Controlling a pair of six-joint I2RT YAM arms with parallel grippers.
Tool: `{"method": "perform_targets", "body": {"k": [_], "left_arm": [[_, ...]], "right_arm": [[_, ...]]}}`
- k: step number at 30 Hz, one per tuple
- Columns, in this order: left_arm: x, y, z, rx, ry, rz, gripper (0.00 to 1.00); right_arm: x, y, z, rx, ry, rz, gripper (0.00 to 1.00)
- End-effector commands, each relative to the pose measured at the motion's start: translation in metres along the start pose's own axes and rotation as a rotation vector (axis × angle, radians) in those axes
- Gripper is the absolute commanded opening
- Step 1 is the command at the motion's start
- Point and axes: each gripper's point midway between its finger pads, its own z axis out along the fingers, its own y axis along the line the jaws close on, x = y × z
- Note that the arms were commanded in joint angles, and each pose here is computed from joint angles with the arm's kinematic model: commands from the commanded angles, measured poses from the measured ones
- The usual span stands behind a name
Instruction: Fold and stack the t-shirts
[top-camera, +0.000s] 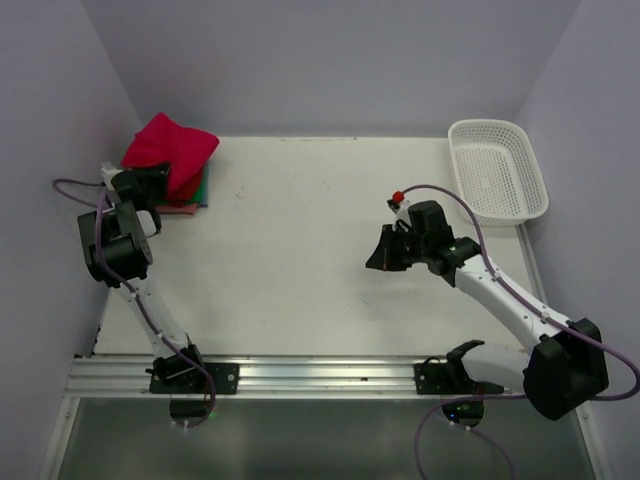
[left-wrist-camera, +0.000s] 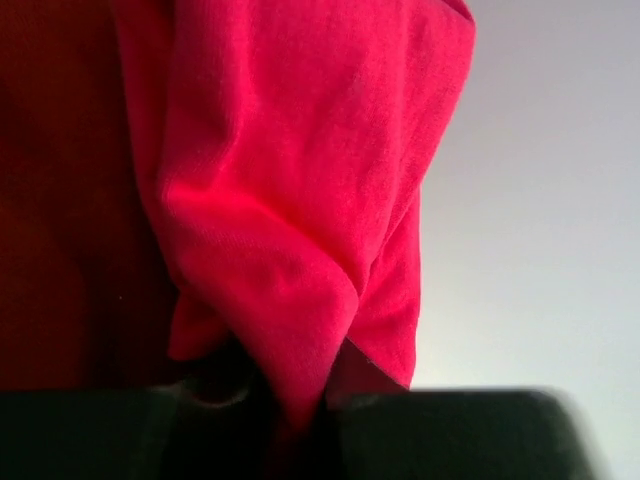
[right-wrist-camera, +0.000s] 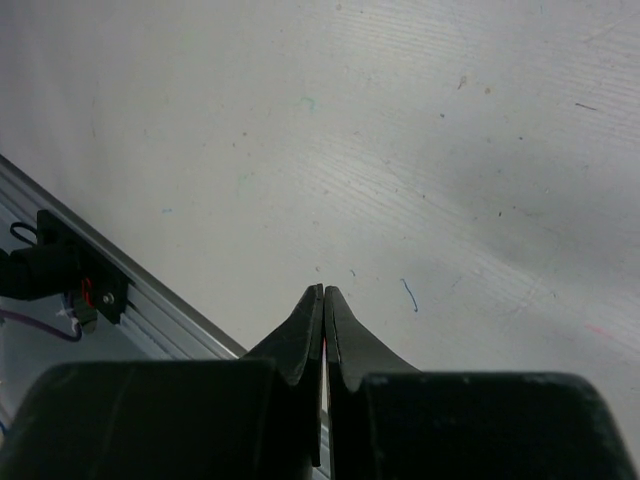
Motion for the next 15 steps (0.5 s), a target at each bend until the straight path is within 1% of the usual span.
{"method": "perform_targets", "body": {"k": [1,2,3,4,6,7,8,9,10,11,12,13,14,15], "left_arm": [[-0.019,-0.045,-0.016,0.100,-0.046,-0.019,0.57],[-0.021,-0.058,-0.022,0.136,-0.050,-0.015,1.00],[-0.025,-0.073,-0.028,0.177,-0.064,-0.009,1.00],[-0.032,-0.100,-0.045,0.220,-0.089,-0.004,1.00],[-0.037,-0.119,-0.065,0.216,-0.107,-0.003,1.00],[-0.042,-0.147,-0.091,0.260,-0.132,0.027,1.00],[-0.038,-0.148,-0.102,0.226,-0.119,0.027,1.00],[-0.037,-0.155,-0.116,0.222,-0.120,0.034,1.00],[-0.033,-0.175,-0.144,0.253,-0.125,0.048,1.00],[-0.028,-0.179,-0.156,0.255,-0.115,0.061,1.00],[-0.014,-0.189,-0.180,0.290,-0.079,0.092,1.00],[-0.004,-0.192,-0.190,0.314,-0.051,0.150,1.00],[0.019,-0.195,-0.202,0.346,0.030,0.186,1.00],[0.037,-0.186,-0.211,0.352,0.079,0.216,1.00]], "right_arm": [[0.001,-0.003,-0.005,0.017,-0.019,-0.025,0.00],[0.001,-0.003,-0.004,0.015,-0.020,-0.025,0.00],[0.002,-0.003,-0.004,0.011,-0.020,-0.027,0.00],[0.001,-0.004,-0.004,0.016,-0.024,-0.028,0.01],[0.003,-0.005,-0.003,0.019,-0.020,-0.033,0.06],[0.002,-0.005,-0.003,0.019,-0.022,-0.034,0.14],[0.002,-0.003,-0.003,0.012,-0.023,-0.037,0.20],[0.000,-0.002,-0.003,0.006,-0.029,-0.040,0.29],[-0.001,-0.001,-0.004,0.006,-0.029,-0.042,0.41],[-0.001,0.000,-0.004,-0.001,-0.029,-0.044,0.46],[-0.003,0.002,-0.004,-0.005,-0.033,-0.046,0.50],[-0.004,0.004,-0.006,-0.011,-0.037,-0.054,0.52],[-0.003,0.006,-0.007,-0.018,-0.038,-0.058,0.56],[-0.005,0.007,-0.008,-0.021,-0.047,-0.061,0.59]]}}
